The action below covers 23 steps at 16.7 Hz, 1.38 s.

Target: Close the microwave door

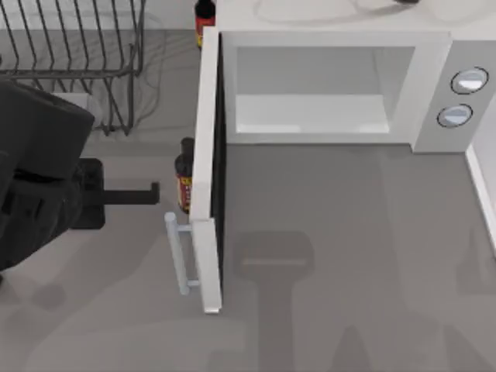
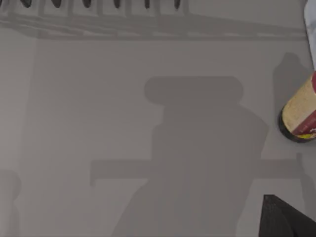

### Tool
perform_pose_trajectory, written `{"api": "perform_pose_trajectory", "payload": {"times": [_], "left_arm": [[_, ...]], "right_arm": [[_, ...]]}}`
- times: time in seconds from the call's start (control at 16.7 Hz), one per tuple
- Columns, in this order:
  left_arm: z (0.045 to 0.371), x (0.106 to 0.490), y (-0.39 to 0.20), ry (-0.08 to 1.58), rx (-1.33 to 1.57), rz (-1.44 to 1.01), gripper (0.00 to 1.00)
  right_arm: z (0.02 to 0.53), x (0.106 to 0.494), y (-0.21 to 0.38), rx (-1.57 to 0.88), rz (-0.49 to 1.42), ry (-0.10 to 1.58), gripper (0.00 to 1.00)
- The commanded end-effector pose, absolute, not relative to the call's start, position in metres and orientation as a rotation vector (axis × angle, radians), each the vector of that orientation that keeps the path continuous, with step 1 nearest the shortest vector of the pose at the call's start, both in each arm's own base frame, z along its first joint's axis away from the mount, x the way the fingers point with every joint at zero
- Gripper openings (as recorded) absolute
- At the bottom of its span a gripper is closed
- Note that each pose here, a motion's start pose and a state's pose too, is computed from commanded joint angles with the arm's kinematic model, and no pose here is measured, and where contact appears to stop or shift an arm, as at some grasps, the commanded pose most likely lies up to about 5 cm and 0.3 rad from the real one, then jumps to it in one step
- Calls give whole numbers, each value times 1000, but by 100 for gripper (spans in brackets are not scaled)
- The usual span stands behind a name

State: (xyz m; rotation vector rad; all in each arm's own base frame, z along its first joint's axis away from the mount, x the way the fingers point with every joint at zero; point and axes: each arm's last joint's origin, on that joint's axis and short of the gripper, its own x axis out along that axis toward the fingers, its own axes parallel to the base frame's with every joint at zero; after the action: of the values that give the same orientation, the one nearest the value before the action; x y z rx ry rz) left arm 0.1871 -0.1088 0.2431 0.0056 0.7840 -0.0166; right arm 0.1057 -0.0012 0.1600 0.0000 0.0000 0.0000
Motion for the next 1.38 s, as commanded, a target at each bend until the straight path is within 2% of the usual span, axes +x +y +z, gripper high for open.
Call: {"api": "perform_pose_trajectory", "payload": {"times": [0.18,0.54,0.72,0.9,0.96,1.14,1.38], "left_arm": [[225,190,-111,794,12,-15,0],[165,192,-113,770,-2,-22,0],[145,187,-110,784,7,-19,0],[144,187,-110,785,8,-19,0],[178,190,-127,689,-41,-104,0],[181,192,-140,688,-47,-101,0],[179,194,-191,702,-36,-102,0]], "right_arm": [[160,106,-1,0,0,0,100],[160,106,-1,0,0,0,100],[160,106,-1,0,0,0,100],[160,106,-1,0,0,0,100],[160,106,-1,0,0,0,100],[160,106,-1,0,0,0,100],[160,106,-1,0,0,0,100]]}}
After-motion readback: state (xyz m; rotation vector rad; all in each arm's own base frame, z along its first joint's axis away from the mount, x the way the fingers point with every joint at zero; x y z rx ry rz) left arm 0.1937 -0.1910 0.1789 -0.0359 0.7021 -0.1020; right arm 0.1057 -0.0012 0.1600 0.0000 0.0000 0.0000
